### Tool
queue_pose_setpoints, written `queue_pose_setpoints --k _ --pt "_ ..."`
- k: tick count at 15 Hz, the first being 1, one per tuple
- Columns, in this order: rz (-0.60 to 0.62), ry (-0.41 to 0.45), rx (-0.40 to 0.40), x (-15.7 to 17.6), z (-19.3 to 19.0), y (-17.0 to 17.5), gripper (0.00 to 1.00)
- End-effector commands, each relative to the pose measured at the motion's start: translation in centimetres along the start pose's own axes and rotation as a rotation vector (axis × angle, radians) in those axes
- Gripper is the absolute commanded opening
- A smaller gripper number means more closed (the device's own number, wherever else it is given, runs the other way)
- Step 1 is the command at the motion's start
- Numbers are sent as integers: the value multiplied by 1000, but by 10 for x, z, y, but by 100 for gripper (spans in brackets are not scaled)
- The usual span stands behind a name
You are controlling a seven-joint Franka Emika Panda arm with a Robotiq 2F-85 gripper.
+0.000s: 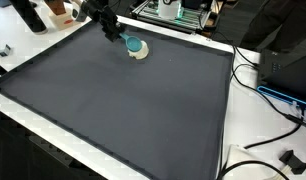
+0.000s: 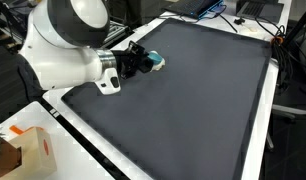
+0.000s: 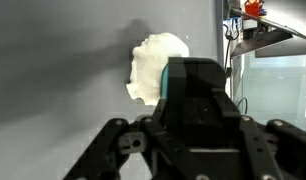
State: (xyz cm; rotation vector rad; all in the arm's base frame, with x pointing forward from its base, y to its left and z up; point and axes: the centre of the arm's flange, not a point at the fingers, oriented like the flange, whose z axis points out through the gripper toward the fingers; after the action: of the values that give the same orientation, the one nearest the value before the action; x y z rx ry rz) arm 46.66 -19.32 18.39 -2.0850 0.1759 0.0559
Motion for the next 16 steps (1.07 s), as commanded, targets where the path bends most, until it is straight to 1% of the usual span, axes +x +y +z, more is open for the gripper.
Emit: queue_pose_setpoints --k 1,5,9,13,16 --pt "-66 22 -89 -22 -6 -15 25" --pt "-143 28 -167 -29 -14 -50 25" --pt "-234 20 -258 -35 -20 -96 25" --pt "-297 1 -399 -40 -24 -149 25" --pt "-313 -19 -505 -42 -25 -187 25"
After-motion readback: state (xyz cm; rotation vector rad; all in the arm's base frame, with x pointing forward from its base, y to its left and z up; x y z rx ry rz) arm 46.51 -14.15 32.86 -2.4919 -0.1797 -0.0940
